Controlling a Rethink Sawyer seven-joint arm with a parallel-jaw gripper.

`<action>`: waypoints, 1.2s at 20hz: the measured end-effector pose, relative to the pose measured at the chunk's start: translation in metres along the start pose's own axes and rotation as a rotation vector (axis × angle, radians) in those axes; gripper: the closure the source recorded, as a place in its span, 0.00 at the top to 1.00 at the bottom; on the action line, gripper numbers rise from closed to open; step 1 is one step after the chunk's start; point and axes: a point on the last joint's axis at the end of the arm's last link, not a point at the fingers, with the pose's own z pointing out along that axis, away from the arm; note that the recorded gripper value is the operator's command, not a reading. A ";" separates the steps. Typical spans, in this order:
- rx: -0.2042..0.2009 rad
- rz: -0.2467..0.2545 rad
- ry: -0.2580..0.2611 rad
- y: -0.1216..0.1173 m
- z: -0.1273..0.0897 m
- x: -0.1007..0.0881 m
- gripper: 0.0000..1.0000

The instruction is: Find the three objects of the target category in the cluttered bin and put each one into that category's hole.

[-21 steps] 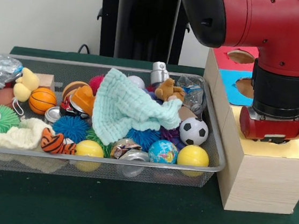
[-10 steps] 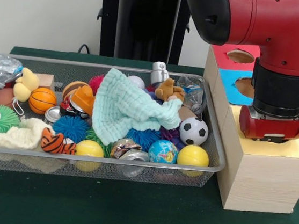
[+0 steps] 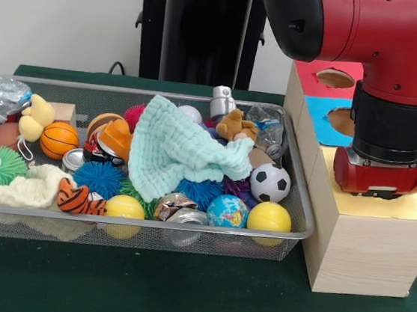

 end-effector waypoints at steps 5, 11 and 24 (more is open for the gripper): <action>0.000 0.000 0.000 0.000 0.000 0.000 0.00; -0.002 0.002 0.001 -0.001 0.000 0.000 0.00; -0.013 0.006 0.000 0.001 0.000 0.001 1.00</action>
